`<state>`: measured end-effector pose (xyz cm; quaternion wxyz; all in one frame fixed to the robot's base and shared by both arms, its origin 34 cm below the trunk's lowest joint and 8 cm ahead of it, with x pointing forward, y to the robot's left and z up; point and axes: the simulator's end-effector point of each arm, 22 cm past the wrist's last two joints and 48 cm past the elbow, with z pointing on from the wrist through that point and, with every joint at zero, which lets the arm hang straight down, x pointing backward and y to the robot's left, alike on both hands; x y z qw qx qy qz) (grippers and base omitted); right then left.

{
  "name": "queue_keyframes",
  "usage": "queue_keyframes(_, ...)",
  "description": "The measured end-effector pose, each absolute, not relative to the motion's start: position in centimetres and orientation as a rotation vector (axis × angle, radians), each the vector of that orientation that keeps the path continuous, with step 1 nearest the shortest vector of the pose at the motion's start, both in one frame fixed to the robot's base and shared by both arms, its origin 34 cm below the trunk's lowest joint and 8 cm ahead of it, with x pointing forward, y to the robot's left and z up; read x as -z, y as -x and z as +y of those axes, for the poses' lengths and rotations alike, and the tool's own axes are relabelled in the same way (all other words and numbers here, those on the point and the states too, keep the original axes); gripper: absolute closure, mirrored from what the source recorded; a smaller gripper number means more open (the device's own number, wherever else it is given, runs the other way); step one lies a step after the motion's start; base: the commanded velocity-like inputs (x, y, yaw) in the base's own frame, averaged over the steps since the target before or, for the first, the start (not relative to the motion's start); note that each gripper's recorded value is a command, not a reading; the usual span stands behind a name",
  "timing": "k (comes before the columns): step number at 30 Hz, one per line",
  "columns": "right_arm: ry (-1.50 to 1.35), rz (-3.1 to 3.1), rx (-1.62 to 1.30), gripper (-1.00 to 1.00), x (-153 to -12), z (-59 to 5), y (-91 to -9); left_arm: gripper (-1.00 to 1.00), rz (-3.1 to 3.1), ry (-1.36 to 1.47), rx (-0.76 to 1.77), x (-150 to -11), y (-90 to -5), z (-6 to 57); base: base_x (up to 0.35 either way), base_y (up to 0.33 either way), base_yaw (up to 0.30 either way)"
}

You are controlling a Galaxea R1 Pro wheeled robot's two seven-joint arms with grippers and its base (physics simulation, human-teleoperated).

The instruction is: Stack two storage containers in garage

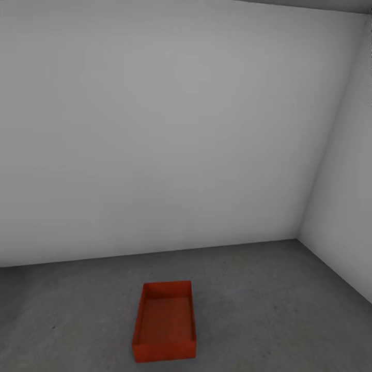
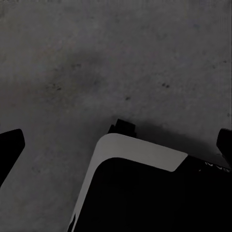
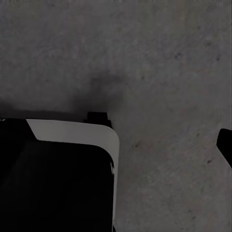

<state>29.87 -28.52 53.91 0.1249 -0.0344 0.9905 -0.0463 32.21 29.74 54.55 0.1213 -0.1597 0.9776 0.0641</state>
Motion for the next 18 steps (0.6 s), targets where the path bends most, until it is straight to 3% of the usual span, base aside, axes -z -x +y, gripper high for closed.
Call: queue_keyframes(18, 0.1, 2.858, 0.135, -1.0, -54.37, -28.47, -30.91, -1.0, 2.828, 0.465, -0.178, -55.07, -33.2, 29.69, 0.0, 0.0, 0.0)
